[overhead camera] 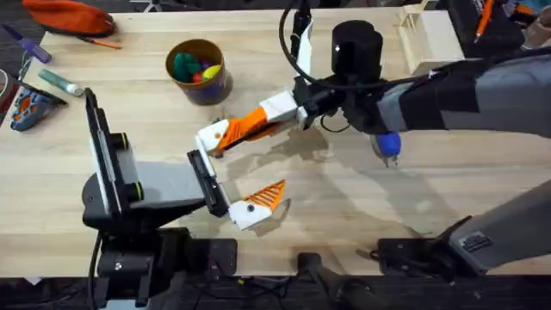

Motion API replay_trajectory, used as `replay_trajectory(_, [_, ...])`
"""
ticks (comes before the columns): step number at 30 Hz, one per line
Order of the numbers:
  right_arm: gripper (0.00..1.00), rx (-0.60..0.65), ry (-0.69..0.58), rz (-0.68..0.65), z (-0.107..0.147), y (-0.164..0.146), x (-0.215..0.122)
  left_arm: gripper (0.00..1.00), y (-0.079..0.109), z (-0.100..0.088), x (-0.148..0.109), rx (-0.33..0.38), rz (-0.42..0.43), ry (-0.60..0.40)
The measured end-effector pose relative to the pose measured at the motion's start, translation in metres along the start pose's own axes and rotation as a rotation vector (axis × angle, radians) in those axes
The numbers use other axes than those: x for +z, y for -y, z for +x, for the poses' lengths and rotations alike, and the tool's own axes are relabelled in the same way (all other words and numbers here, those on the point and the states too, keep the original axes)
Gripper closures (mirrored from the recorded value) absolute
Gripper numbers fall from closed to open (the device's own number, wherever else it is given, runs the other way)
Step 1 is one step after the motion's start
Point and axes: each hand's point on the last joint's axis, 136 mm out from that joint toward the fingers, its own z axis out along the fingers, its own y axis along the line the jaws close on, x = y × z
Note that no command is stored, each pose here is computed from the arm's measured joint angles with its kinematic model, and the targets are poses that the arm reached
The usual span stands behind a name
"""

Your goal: Pick up the gripper from the table and insert it into the empty holder that is missing its gripper. Then pick up a screw, insert it into the mounting hole, and use the screwdriver to tighten it. Finally, clean up the table by picking up the vegetable and placing it into the bucket.

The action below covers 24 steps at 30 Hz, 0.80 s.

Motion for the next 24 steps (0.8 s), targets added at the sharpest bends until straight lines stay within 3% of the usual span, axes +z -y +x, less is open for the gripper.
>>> replay_trajectory(24, [0.986, 0.019, 0.009, -0.001, 0.0, 0.002, 0.013, 0.015, -0.003, 0.0, 0.0, -0.015, -0.015, -0.001])
